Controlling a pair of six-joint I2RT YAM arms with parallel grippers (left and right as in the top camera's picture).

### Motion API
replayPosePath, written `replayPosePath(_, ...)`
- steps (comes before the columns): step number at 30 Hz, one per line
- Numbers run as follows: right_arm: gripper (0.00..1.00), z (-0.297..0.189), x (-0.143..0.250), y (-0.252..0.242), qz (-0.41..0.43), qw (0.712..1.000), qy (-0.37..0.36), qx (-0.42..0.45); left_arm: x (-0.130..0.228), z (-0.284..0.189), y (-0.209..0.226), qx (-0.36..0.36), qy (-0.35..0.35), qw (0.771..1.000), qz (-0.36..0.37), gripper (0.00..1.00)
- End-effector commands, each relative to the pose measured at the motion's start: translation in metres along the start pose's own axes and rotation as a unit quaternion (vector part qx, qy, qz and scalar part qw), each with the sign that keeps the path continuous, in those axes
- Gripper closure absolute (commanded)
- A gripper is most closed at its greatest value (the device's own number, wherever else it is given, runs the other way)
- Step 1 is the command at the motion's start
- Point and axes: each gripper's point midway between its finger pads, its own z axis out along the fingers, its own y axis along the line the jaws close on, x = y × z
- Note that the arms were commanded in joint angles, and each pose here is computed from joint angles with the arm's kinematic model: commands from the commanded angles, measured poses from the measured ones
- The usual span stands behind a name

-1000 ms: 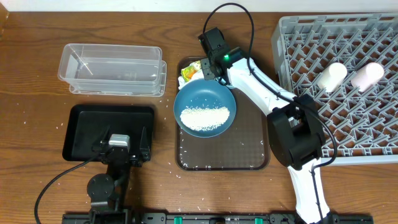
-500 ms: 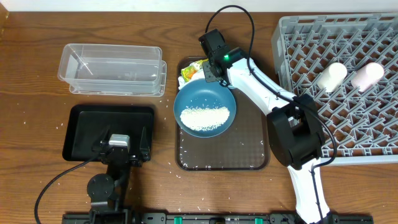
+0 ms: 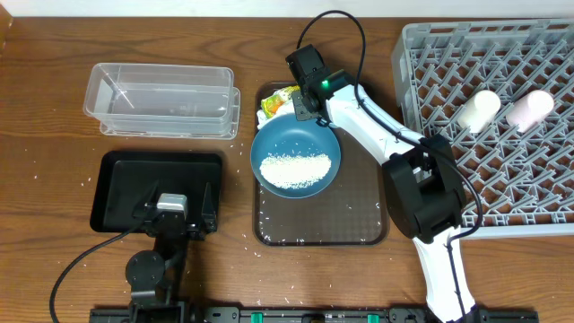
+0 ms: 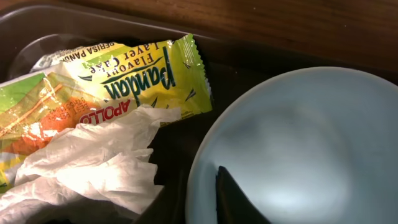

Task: Sort waste into correct bins and load items into the dishwasher rack
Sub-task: 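Lift the light blue cup and carry it to the dish rack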

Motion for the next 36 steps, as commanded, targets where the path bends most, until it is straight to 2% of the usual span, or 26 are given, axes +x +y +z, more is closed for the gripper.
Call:
replayPosePath(1, 0.9, -0.001, -0.001, 0.008, 0.0, 1.0, 0.0, -0.005, 0.017, 0.001, -0.002, 0.005, 0.025, 1.0, 0.0, 0.04)
replayPosePath(6, 0.99, -0.026, -0.025, 0.007, 0.006, 1.0, -0.023, -0.011, 0.017, 0.001, -0.002, 0.005, 0.025, 1.0, 0.0, 0.03)
replayPosePath(11, 0.99, -0.073, -0.066, -0.014, 0.028, 0.998, -0.063, -0.015, 0.017, 0.001, -0.002, 0.005, 0.025, 1.0, 0.0, 0.04)
replayPosePath(16, 0.99, -0.133, -0.103, -0.062, 0.044, 0.993, -0.104, -0.021, 0.017, 0.001, -0.002, 0.005, 0.025, 1.0, 0.0, 0.03)
replayPosePath(20, 0.99, -0.18, -0.124, -0.13, 0.089, 0.985, -0.143, -0.03, 0.017, 0.001, -0.002, 0.005, 0.025, 1.0, 0.0, 0.03)
replayPosePath(23, 0.99, -0.204, -0.128, -0.183, 0.123, 0.977, -0.163, -0.066, 0.017, 0.001, -0.002, 0.005, 0.025, 1.0, 0.0, 0.04)
replayPosePath(28, 0.99, -0.223, -0.123, -0.249, 0.149, 0.948, -0.187, -0.207, 0.017, 0.001, -0.002, 0.005, 0.025, 1.0, 0.0, 0.04)
replayPosePath(32, 0.99, -0.216, -0.105, -0.31, 0.202, 0.927, -0.19, -0.254, 0.017, 0.001, -0.002, 0.005, 0.025, 1.0, 0.0, 0.04)
replayPosePath(36, 0.99, -0.197, -0.092, -0.345, 0.235, 0.907, -0.189, -0.294, 0.017, 0.001, -0.002, 0.005, 0.025, 1.0, 0.0, 0.03)
